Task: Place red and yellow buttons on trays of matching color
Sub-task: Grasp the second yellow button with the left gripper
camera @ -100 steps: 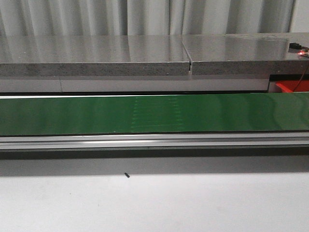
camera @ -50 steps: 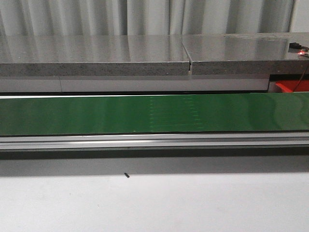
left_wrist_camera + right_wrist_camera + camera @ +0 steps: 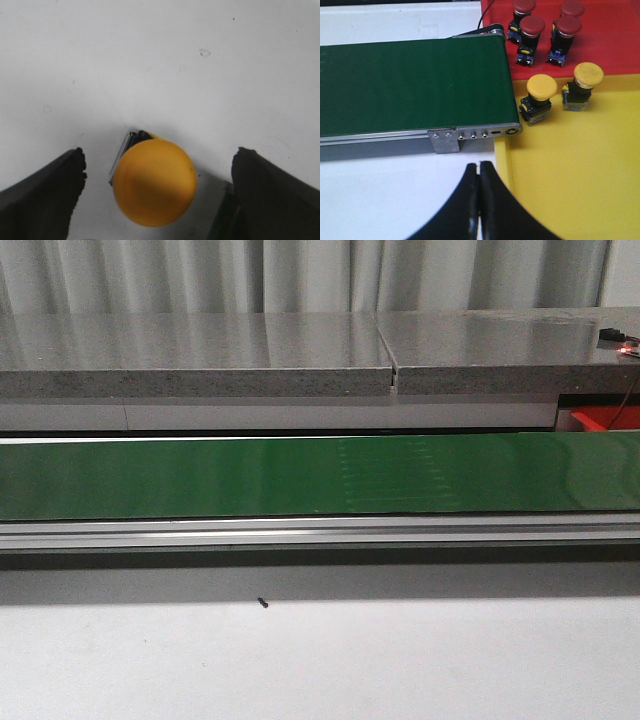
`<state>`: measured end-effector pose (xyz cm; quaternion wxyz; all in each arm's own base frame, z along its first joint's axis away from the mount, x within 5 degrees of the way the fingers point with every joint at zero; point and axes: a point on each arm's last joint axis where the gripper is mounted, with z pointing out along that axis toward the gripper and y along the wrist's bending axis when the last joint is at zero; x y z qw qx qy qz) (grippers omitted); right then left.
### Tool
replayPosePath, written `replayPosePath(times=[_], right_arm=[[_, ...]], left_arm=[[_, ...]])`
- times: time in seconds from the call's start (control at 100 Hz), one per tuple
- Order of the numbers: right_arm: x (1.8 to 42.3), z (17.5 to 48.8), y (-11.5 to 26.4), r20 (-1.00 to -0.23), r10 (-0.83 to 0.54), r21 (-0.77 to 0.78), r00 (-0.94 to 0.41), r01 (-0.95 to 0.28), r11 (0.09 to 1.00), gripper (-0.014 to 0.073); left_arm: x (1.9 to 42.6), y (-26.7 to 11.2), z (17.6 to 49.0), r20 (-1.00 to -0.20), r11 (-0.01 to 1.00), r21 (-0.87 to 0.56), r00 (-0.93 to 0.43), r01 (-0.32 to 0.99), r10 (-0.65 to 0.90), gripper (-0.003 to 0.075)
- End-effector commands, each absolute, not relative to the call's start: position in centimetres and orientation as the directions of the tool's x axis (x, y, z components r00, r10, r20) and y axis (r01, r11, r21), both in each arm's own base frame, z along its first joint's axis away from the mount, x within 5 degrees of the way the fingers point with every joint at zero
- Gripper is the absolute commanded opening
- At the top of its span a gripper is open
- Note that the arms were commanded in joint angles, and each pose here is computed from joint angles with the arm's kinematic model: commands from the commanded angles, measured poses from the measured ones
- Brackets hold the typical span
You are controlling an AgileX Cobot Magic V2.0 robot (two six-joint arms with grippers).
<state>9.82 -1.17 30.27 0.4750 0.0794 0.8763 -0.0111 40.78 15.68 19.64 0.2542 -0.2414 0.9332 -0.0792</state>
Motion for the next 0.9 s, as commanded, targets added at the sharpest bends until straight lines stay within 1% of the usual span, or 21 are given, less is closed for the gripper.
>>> replayPosePath(times=[0.0,0.12,0.38,0.45,0.58,0.74,0.89], right_arm=[[10.1,31.6,-1.3,-0.881,0.111,0.047,-0.46,0.149,0.988,-0.0092],[10.1,31.6,-1.3,-0.881,0.111,0.047,-0.46,0.149,0.988,-0.0092],[10.1,31.6,-1.3,-0.881,0.111,0.047,-0.46,0.149,0.988,-0.0092],[10.1,31.6,-1.3,-0.881,0.111,0.047,-0.46,0.149,0.988,-0.0092],[10.1,31.6,-1.3,-0.881,0.111,0.047,-0.46,0.149,0.988,-0.0092],[10.1,31.6,-1.3,-0.881,0.111,0.047,-0.46,0.149,0.988,-0.0092],[10.1,31.6,-1.3,-0.881,0.111,0.047,-0.46,0.149,0.988,-0.0092]], left_arm=[[41.1,16.0,22.9,-0.536,0.873,-0.281,-0.69,-0.399,-0.487,0.0568],[41.1,16.0,22.9,-0.538,0.873,-0.28,-0.688,-0.399,-0.487,0.0489],[41.1,16.0,22.9,-0.542,0.873,-0.28,-0.685,-0.4,-0.487,0.0253],[41.1,16.0,22.9,-0.544,0.873,-0.279,-0.683,-0.4,-0.487,0.021],[41.1,16.0,23.2,-0.552,0.873,-0.279,-0.678,-0.399,-0.486,0.02],[40.2,15.7,25.5,-0.593,0.882,-0.274,-0.654,-0.384,-0.469,0.02],[38.1,14.9,27.9,-0.648,0.885,-0.267,-0.609,-0.381,-0.457,0.02]])
